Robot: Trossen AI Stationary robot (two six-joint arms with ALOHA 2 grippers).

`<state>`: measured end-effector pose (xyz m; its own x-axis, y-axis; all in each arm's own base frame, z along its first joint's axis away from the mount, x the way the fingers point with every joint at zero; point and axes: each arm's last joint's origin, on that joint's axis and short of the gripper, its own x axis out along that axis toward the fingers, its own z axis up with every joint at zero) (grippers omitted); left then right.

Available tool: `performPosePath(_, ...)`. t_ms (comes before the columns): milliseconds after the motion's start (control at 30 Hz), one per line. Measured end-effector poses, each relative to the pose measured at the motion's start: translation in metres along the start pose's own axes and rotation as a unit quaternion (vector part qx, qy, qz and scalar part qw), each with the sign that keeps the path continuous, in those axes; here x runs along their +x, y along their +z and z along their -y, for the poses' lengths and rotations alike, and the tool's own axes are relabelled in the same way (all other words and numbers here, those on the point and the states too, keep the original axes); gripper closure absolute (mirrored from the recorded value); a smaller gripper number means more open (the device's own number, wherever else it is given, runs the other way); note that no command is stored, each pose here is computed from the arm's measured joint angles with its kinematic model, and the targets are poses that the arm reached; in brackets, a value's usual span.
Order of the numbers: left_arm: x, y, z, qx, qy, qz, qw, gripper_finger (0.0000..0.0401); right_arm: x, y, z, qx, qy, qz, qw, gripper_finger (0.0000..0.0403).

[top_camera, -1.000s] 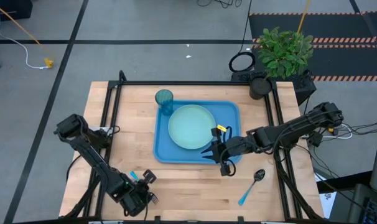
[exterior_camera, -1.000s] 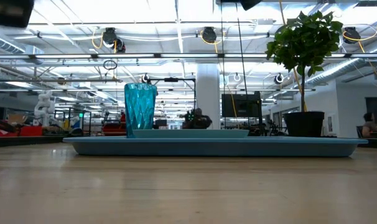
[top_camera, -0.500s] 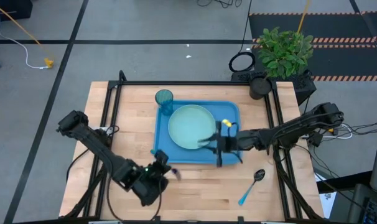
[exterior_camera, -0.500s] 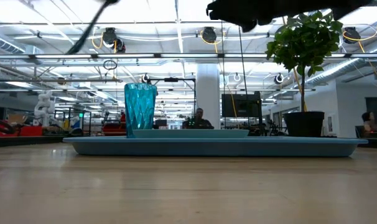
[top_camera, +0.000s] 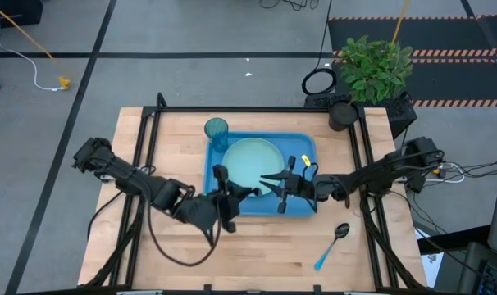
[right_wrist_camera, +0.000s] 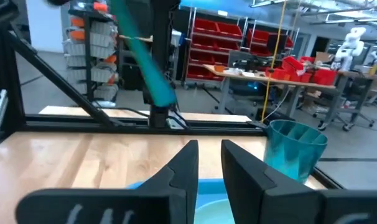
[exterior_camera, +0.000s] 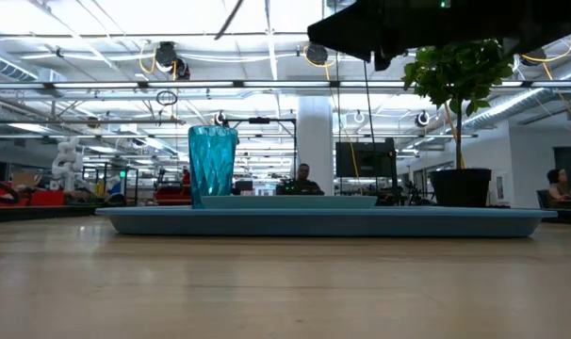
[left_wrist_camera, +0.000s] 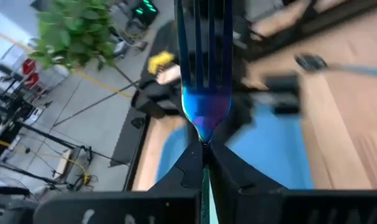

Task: Pick and place plate/cup/fork/spoon on tray
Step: Put the blue fork on the blue serving tray

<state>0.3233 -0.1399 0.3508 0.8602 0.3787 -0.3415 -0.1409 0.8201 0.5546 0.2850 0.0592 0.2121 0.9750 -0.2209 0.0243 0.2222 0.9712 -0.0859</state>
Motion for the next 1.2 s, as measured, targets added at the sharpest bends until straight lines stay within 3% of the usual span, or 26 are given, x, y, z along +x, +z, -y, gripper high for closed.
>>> performPosePath(333, 0.022, -0.006, -0.008, -0.087, 0.022, 0.038, 0.995, 0.0392, 0.009, 0.016, -0.017, -0.030, 0.013, 0.045, 0.998, 0.0331)
performPosePath(667, 0.032, -0.018, 0.002, -0.129, 0.044, 0.100, 0.986, 0.0392, 0.013, 0.019, -0.014, -0.008, 0.003, 0.044, 0.999, 0.0232)
performPosePath(800, 0.035, -0.018, -0.001, -0.138, 0.033, 0.108, 0.984, 0.0386, 0.014, 0.018, -0.012, -0.010, 0.007, 0.042, 0.999, 0.0211)
performPosePath(967, 0.036, -0.017, -0.003, -0.142, 0.033, 0.112, 0.983, 0.0386, 0.014, 0.018, -0.012, -0.012, 0.007, 0.042, 0.999, 0.0237)
performPosePath(1200, 0.038, -0.018, -0.005, -0.150, 0.019, 0.118, 0.982, 0.0382, 0.014, 0.018, -0.012, -0.014, 0.009, 0.041, 0.999, 0.0339)
